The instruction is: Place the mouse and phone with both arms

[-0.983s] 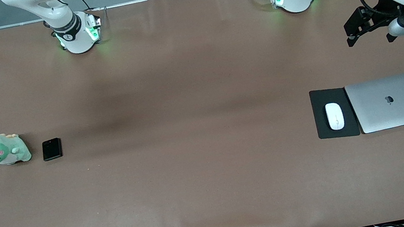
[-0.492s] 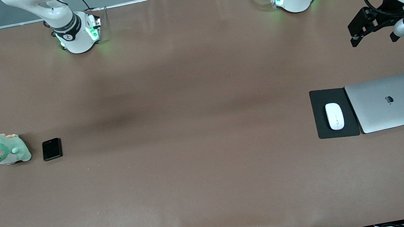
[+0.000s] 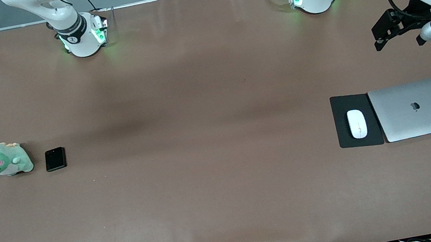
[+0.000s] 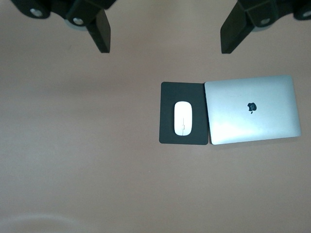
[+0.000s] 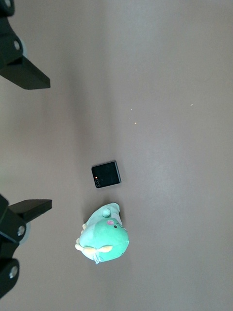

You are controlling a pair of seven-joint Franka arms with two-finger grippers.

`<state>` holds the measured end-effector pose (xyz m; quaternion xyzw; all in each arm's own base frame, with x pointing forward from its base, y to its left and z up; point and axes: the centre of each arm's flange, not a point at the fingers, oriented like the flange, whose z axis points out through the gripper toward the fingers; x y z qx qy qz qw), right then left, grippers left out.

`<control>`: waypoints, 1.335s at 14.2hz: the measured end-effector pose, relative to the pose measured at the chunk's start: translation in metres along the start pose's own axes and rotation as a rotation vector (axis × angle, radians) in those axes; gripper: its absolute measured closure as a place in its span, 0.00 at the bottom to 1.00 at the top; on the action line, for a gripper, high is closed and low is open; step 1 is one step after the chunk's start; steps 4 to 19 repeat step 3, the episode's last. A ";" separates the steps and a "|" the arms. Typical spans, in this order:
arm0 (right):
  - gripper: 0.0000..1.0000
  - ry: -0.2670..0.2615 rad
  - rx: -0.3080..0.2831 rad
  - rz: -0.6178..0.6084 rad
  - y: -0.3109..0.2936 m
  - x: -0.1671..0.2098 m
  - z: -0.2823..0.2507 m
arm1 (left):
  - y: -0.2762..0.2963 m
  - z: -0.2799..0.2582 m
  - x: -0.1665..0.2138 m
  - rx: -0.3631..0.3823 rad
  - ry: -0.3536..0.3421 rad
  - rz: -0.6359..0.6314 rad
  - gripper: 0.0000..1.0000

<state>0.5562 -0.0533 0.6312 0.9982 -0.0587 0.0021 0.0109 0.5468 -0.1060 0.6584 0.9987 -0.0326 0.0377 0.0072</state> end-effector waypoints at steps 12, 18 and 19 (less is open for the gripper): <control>0.00 0.010 0.000 0.030 -0.001 0.000 -0.005 | 0.000 0.000 0.000 0.000 0.000 0.000 0.00; 0.00 0.010 0.000 0.030 -0.001 0.000 -0.005 | 0.000 0.000 0.000 0.000 0.000 0.000 0.00; 0.00 0.010 0.000 0.030 -0.001 0.000 -0.005 | 0.000 0.000 0.000 0.000 0.000 0.000 0.00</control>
